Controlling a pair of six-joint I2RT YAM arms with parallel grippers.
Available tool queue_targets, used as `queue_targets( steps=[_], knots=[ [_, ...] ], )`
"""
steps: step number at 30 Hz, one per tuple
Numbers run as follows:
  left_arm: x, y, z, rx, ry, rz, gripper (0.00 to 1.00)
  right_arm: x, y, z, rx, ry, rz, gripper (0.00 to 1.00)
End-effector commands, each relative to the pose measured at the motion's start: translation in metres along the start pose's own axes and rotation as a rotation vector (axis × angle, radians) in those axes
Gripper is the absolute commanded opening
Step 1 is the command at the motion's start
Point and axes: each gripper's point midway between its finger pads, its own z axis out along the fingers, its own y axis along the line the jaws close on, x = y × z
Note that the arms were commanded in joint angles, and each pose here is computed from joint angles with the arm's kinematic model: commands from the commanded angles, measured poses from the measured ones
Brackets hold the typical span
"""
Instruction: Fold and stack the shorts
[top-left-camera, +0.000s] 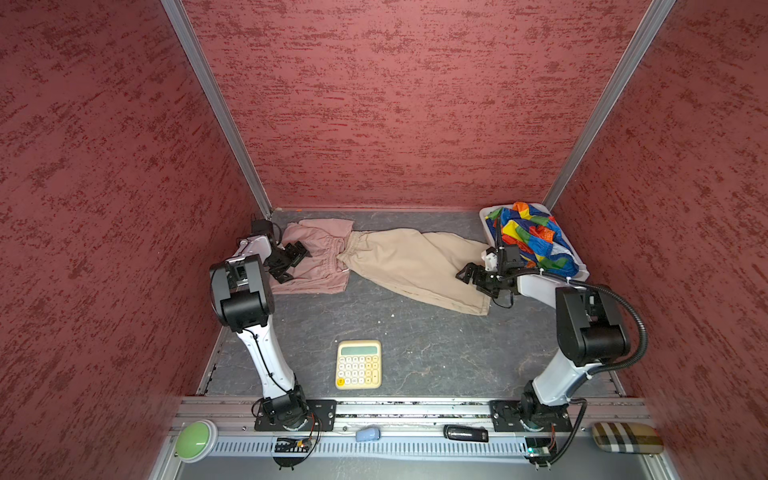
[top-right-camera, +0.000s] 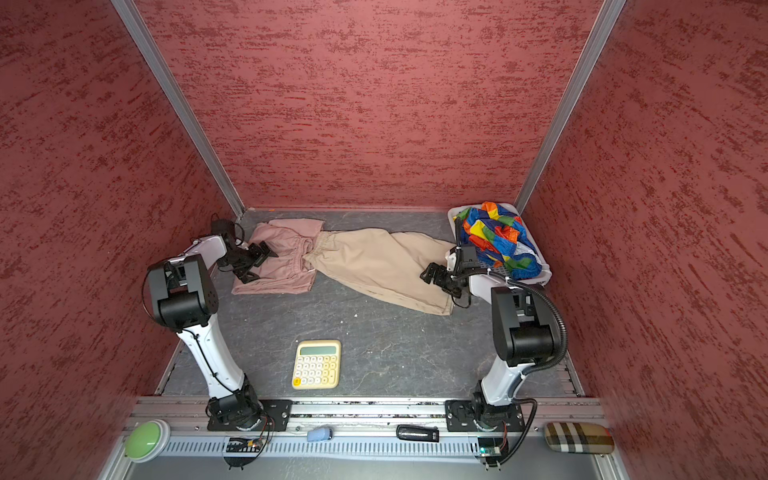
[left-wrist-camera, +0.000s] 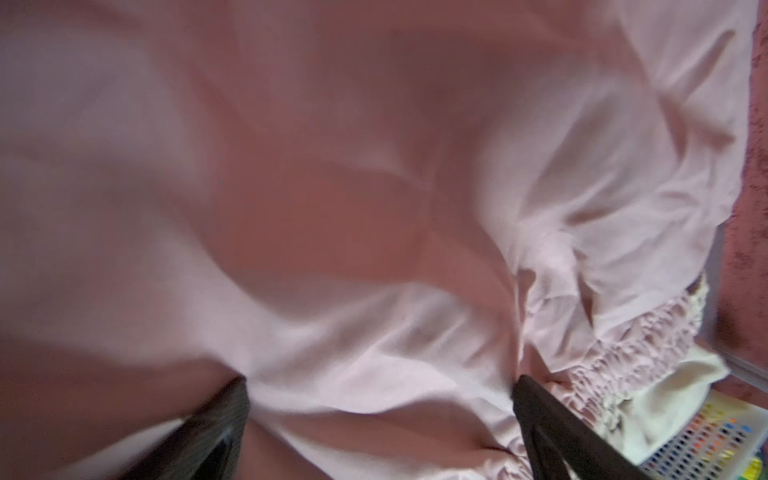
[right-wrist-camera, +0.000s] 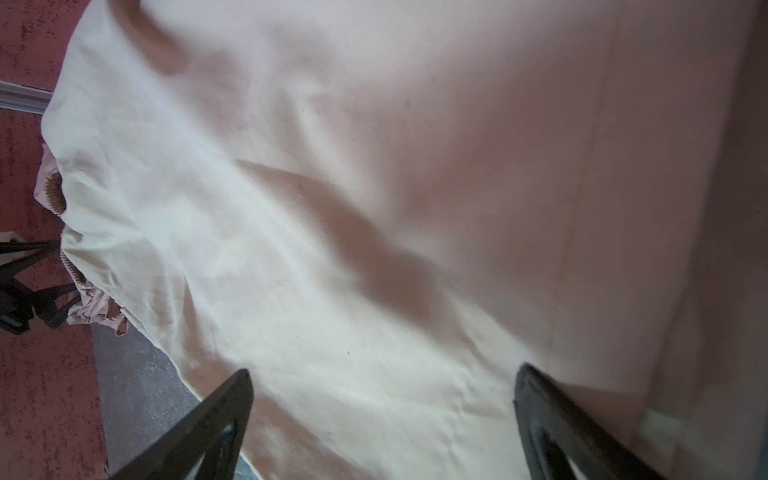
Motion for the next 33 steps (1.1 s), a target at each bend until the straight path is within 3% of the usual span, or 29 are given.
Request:
queue_targets(
  steps=[1,8,14,17,19,22,24,28,33],
  knots=[
    [-0.021,0.022,0.011,-0.046,-0.038,-0.026,0.99,0.010,-0.014,0.007,0.041,0.035,0.002,0.99],
    [-0.045,0.053,0.019,-0.106,-0.044,-0.071,0.99,0.015,-0.018,0.006,0.054,0.043,0.007,0.99],
    [-0.057,0.074,0.004,-0.049,-0.104,-0.189,0.99,0.015,-0.019,0.007,0.059,0.048,0.010,0.99],
    [-0.057,0.034,-0.018,0.115,-0.135,-0.179,0.99,0.013,-0.019,0.007,0.063,0.046,0.008,0.99],
    [-0.053,-0.011,-0.038,0.176,-0.160,-0.089,0.99,0.011,-0.017,0.008,0.060,0.044,0.008,0.99],
    [-0.040,-0.070,-0.059,0.185,-0.185,0.059,0.99,0.005,-0.013,0.007,0.051,0.038,0.010,0.99],
    [-0.028,-0.096,-0.055,0.159,-0.171,0.137,0.99,0.003,-0.010,0.005,0.045,0.031,0.009,0.99],
    [-0.008,-0.099,-0.016,0.082,-0.076,0.147,0.99,0.002,-0.009,0.002,0.045,0.027,0.007,0.99],
    [-0.014,-0.076,0.016,0.049,-0.047,0.107,0.99,0.002,-0.004,-0.005,0.039,0.022,-0.004,0.99]
  ],
)
